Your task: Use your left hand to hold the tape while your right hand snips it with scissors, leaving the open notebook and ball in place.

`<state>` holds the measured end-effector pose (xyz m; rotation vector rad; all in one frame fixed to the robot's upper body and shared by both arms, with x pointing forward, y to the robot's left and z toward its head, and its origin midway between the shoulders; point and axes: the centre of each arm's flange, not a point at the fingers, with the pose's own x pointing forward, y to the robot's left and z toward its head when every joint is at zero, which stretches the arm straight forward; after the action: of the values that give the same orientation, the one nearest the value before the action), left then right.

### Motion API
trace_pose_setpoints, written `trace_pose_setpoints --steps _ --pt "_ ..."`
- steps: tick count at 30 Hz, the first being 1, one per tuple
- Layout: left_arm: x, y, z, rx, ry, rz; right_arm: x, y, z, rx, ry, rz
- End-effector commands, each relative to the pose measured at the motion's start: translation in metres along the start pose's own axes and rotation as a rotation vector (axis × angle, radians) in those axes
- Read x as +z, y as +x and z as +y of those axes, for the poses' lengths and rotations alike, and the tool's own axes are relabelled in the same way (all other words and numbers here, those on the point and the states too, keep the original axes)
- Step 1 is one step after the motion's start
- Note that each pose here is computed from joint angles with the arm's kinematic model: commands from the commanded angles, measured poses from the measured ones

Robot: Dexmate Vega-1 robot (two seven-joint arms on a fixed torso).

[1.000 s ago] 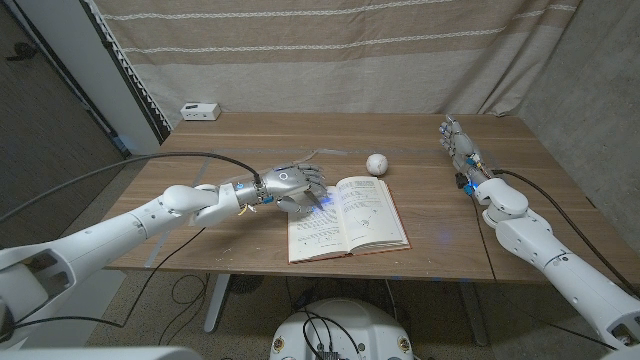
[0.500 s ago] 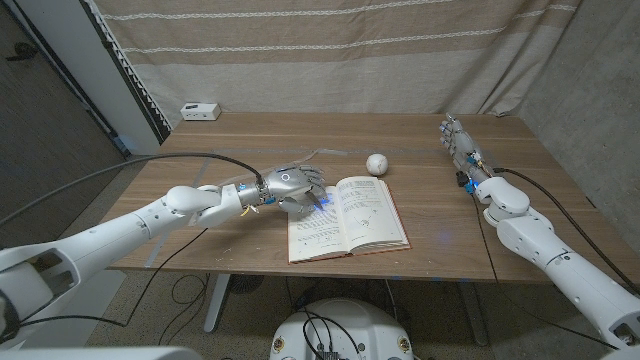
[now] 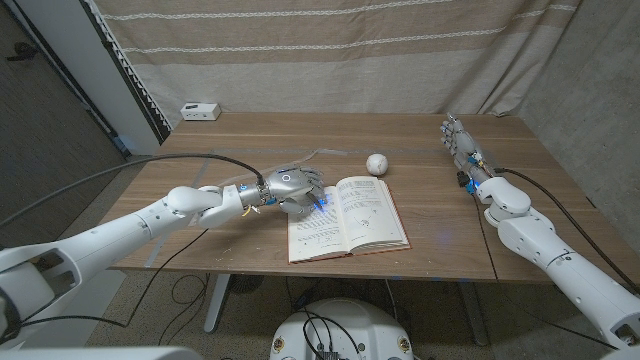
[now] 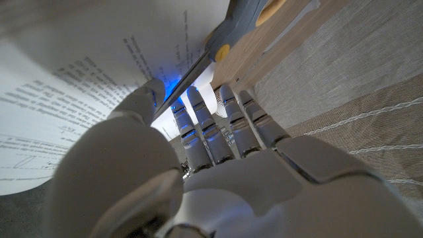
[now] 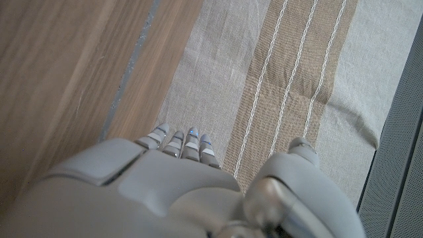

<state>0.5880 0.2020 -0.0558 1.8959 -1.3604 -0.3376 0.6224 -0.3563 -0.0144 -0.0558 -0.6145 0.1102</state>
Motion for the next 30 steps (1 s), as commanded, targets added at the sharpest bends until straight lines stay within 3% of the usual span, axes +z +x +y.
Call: trace_pose_setpoints --steps 1,30 --pt "0.0023 0.0008 -0.0038 -0.017 -0.007 0.017 -0.0008 0.0001 -0.0021 0.003 0.003 0.004" --pt "0.0049 0.0089 -0.0059 -0.017 -0.02 0.029 -0.0032 0.001 -0.0095 -0.005 0.014 0.007"
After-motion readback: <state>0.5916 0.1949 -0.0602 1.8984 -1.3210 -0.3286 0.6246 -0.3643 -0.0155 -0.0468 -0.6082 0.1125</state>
